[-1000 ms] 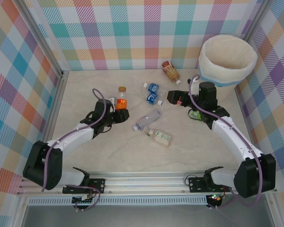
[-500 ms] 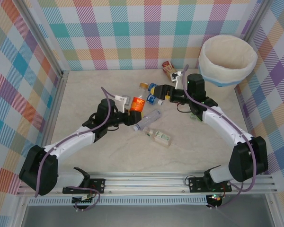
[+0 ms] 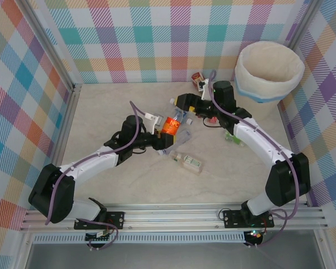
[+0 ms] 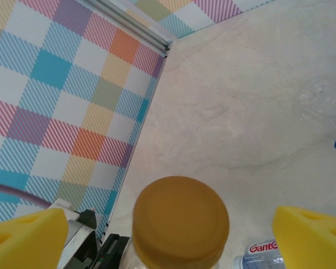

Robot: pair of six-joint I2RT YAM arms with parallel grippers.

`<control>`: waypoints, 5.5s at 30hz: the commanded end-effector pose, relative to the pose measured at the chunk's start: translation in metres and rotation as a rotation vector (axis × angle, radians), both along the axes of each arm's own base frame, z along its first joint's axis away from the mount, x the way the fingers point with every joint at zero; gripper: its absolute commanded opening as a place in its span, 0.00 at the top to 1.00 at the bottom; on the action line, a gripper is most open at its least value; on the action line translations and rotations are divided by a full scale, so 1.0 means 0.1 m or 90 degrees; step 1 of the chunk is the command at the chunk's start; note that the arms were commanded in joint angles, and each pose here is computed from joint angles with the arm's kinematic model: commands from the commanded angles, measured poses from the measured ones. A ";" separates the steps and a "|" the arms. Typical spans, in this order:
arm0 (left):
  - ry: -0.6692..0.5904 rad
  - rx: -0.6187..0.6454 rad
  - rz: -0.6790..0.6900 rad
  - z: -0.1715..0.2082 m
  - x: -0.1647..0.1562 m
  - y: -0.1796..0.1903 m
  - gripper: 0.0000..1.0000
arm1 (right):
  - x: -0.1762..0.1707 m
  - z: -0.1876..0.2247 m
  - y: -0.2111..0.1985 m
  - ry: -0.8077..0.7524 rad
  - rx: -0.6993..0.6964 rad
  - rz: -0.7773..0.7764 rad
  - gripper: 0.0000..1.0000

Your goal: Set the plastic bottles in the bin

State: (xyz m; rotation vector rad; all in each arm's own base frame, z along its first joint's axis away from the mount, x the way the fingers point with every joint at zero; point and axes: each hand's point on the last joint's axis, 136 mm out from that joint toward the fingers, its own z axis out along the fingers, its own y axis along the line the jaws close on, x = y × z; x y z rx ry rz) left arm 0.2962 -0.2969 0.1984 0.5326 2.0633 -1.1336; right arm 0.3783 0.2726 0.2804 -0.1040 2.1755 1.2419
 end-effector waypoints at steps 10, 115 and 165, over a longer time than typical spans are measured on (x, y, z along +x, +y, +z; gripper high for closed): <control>-0.035 -0.012 -0.030 0.10 0.03 -0.14 0.51 | 0.01 0.03 0.17 0.004 -0.003 0.054 0.51; -0.061 0.139 0.422 -0.21 0.35 1.13 0.00 | 1.34 1.38 -3.34 -0.361 -0.308 -0.631 1.00; -0.035 0.148 0.470 -0.32 0.37 1.26 0.00 | 0.73 1.07 -2.84 -0.311 -0.341 -0.419 0.00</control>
